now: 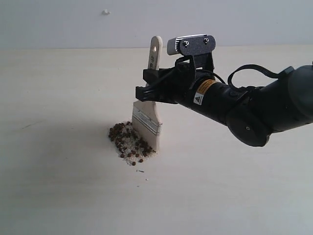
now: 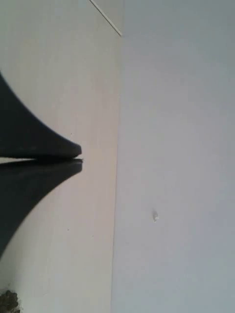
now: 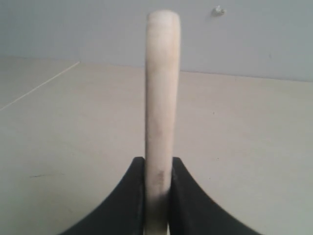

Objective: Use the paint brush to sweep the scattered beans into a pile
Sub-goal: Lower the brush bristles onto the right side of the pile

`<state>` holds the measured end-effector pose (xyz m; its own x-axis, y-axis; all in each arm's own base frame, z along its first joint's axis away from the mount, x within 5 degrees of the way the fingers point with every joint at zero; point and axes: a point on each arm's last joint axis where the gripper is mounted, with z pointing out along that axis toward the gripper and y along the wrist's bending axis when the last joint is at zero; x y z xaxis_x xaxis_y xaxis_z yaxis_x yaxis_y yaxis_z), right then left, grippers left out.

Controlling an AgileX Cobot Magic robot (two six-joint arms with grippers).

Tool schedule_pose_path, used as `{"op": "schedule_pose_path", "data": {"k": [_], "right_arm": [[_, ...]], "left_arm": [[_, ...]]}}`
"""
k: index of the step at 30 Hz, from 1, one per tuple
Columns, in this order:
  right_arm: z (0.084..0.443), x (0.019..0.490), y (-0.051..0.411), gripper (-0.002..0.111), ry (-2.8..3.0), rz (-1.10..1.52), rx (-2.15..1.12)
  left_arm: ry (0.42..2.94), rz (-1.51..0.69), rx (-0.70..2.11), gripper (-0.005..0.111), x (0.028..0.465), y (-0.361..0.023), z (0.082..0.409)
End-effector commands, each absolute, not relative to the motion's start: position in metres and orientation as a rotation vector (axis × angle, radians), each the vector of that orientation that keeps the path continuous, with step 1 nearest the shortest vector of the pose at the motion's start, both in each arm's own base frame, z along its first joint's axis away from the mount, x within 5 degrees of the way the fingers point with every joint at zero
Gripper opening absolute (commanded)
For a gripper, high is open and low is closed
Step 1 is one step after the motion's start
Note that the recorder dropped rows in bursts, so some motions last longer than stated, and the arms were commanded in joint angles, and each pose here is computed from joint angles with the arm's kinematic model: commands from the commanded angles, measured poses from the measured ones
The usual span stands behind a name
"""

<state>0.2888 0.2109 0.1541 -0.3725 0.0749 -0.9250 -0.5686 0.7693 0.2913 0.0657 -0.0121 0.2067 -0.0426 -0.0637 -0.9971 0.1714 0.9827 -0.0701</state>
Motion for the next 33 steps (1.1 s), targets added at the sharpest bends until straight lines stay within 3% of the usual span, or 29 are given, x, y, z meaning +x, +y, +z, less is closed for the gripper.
{"op": "schedule_pose_path", "data": {"k": [1,11,24,33], "right_arm": [[0.177,0.285,0.21,0.0,1.758,0.686,-0.433],[0.215,0.282,0.197,0.0,1.653,0.48,-0.504],[0.155,0.296,0.21,0.0,1.61,0.434,-0.612],[0.147,0.298,0.224,0.0,1.674,0.621,-0.597]], "left_arm": [[1.599,-0.195,0.095,0.0,0.065,-0.013,0.206],[1.599,-0.195,0.095,0.0,0.065,-0.013,0.206],[1.599,-0.195,0.095,0.0,0.065,-0.013,0.206],[1.599,-0.195,0.095,0.0,0.065,-0.013,0.206]]}}
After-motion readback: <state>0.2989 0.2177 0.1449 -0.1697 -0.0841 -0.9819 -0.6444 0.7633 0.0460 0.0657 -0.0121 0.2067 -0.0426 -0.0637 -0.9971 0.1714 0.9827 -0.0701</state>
